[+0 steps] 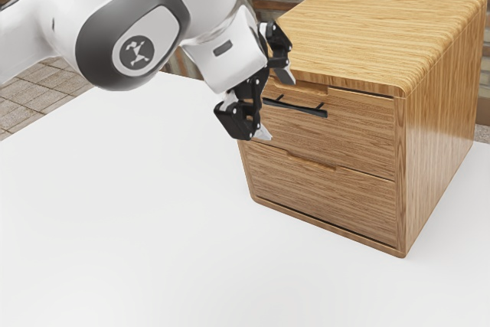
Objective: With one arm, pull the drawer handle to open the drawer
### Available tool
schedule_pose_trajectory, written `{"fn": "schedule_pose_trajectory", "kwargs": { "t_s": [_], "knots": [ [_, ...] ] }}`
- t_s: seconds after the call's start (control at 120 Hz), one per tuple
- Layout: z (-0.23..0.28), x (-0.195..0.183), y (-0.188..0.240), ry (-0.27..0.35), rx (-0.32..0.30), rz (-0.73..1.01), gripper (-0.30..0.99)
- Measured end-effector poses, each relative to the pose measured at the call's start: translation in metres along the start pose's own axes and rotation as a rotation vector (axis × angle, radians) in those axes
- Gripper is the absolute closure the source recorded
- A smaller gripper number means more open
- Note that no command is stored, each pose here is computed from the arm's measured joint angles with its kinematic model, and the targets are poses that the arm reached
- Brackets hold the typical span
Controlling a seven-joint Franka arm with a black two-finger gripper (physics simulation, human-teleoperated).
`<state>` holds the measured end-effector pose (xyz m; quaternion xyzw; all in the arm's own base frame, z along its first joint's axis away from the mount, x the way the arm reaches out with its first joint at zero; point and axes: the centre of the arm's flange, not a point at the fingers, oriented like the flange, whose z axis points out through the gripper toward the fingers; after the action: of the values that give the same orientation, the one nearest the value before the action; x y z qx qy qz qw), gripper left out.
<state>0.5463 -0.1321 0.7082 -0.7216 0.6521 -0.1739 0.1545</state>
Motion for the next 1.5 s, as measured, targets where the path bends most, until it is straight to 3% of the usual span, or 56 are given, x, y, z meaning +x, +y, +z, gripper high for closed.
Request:
{"fn": "schedule_pose_trajectory", "kwargs": {
  "t_s": [0.183,1.017,1.192,1.5],
  "knots": [
    [0.010,0.003,-0.006,0.015,0.036,0.001,0.00],
    [0.055,0.003,-0.008,0.015,0.028,0.001,0.00],
    [0.052,-0.003,-0.011,-0.034,0.058,0.035,0.00],
    [0.070,-0.016,0.000,-0.090,0.031,0.070,0.00]
  ]
}}
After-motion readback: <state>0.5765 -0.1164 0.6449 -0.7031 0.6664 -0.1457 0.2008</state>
